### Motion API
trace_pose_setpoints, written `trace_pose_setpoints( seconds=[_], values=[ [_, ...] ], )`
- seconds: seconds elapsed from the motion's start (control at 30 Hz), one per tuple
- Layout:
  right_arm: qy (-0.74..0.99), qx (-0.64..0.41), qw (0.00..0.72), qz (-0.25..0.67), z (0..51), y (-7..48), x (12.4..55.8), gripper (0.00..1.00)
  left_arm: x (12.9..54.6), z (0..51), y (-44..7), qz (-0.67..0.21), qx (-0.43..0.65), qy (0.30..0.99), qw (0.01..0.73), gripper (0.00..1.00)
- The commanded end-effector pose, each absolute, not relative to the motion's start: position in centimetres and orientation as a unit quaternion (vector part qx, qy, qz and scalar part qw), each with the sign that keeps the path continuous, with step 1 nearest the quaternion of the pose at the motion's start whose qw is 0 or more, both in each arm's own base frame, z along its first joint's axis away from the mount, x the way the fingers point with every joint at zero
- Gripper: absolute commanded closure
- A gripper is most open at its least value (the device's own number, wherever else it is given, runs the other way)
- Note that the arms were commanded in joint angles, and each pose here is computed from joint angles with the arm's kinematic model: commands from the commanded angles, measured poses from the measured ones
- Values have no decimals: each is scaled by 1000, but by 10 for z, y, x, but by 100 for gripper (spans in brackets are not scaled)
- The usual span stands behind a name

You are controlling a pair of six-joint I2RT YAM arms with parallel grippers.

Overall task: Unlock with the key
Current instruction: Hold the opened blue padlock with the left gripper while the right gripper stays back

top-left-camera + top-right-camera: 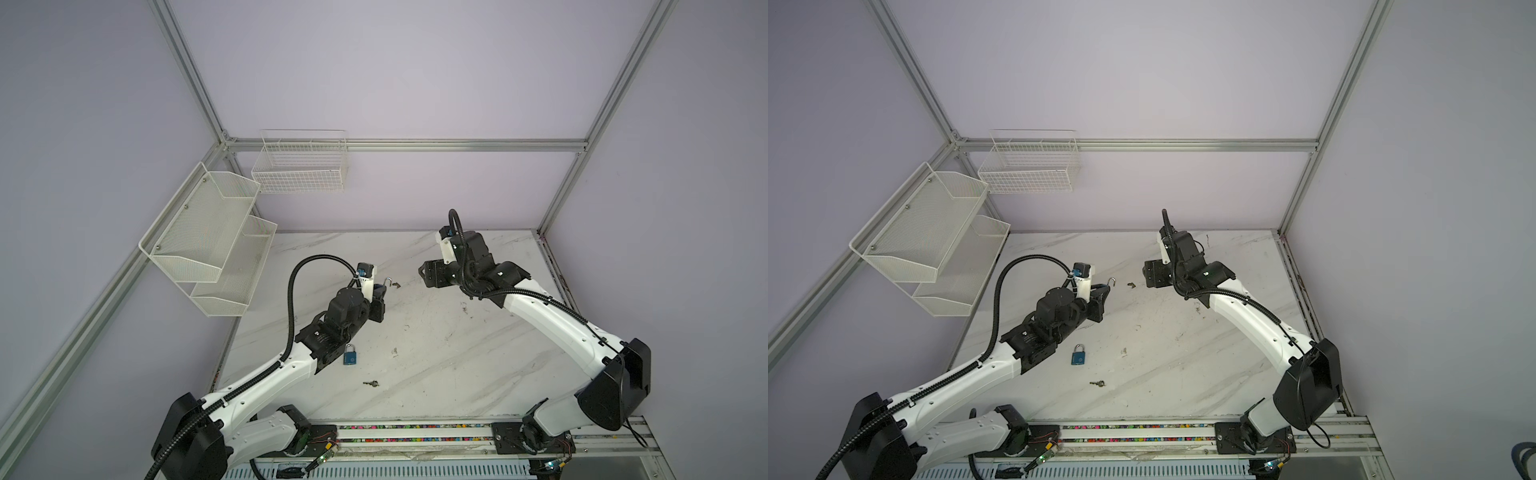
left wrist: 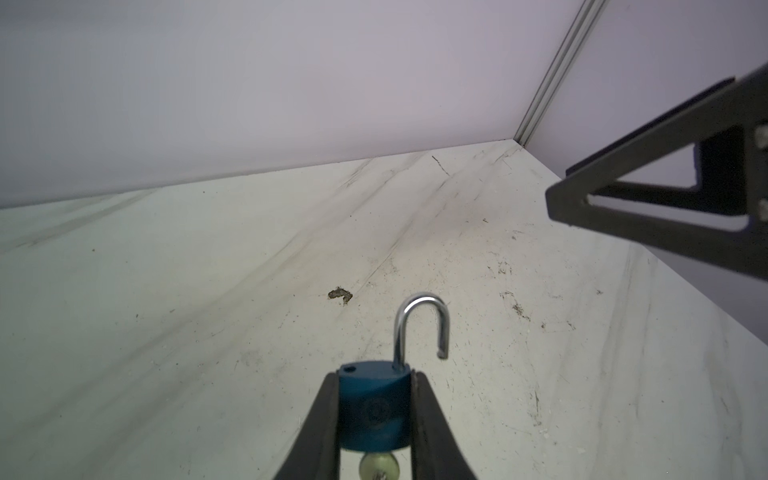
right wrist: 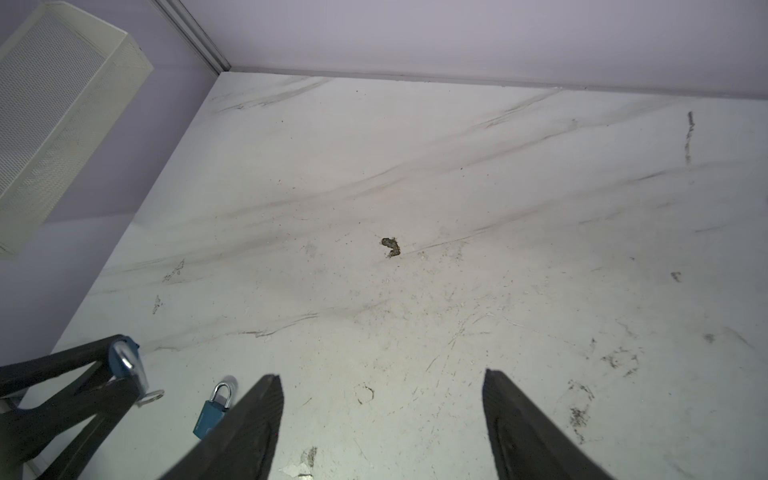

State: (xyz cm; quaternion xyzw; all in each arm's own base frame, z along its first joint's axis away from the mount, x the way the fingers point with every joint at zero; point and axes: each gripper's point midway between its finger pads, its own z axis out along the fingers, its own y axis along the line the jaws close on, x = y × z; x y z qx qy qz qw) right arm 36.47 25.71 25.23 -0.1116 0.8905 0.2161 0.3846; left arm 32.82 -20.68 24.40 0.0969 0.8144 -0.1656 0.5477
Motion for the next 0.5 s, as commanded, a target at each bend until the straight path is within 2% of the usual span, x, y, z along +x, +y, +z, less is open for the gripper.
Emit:
trace_pose_setpoints(
  seconds=[0.0,0.13,0.47],
  values=[
    [870,-68,399,281,258,262,368,21,343,263,-201,-158,24,837,523,100],
    [868,-39,384,311,238,261,368,21,358,242,-205,-149,-10,858,491,100],
    [879,-15,355,317,193,253,362,21,400,171,-212,-127,-84,906,395,100]
  ],
)
